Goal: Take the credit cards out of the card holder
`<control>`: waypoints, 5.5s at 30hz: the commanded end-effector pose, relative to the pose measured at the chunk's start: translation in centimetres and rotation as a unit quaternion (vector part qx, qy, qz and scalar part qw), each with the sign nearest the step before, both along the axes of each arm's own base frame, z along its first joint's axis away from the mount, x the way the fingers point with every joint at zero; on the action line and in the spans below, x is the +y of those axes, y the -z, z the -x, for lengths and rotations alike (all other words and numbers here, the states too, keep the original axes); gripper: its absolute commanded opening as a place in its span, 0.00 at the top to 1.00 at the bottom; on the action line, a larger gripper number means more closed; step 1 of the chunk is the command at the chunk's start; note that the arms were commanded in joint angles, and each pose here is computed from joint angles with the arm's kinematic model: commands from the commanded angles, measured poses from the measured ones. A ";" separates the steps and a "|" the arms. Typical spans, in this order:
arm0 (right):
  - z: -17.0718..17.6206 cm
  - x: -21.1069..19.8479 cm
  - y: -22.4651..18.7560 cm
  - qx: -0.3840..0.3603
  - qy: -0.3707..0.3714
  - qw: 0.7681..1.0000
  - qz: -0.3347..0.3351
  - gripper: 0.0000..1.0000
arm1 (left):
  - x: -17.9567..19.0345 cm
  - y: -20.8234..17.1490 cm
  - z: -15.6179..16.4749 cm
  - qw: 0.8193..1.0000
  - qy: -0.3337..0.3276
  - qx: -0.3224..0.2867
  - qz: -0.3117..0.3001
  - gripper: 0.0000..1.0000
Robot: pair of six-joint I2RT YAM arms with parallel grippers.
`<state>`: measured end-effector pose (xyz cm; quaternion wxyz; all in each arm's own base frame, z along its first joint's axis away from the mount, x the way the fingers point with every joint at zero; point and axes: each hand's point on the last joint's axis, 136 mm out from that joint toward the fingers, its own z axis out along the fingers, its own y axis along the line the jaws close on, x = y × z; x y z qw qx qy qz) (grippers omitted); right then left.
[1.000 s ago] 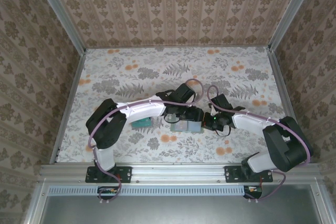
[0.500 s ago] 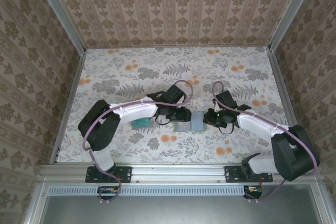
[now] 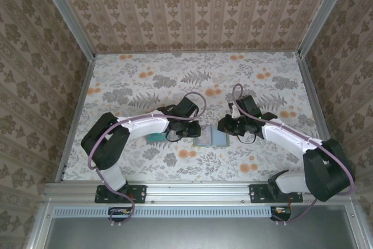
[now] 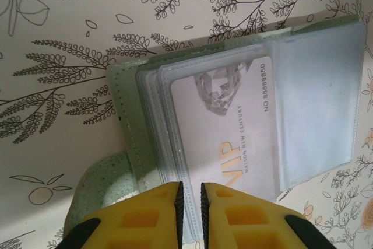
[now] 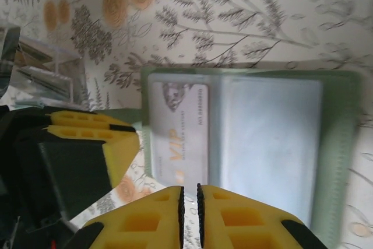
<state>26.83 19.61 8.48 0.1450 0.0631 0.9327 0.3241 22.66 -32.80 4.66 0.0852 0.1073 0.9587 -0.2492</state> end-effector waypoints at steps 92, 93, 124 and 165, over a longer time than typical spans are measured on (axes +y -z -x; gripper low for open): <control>0.8 2.4 5.5 0.094 -0.042 0.993 -0.052 1.00 | 0.4 3.1 1.8 0.998 0.006 0.029 -0.059 0.88; 0.8 2.2 5.5 0.094 -0.040 0.994 -0.050 1.00 | 0.5 3.1 1.8 0.998 0.003 0.030 -0.060 0.89; 0.1 2.4 6.3 0.091 -0.047 0.993 -0.061 0.73 | 0.8 3.4 1.8 0.997 0.001 0.032 -0.068 0.96; 1.1 -4.0 -0.5 -0.013 0.020 1.000 -0.018 1.00 | 0.6 -0.5 0.1 0.999 -0.003 -0.007 -0.049 0.95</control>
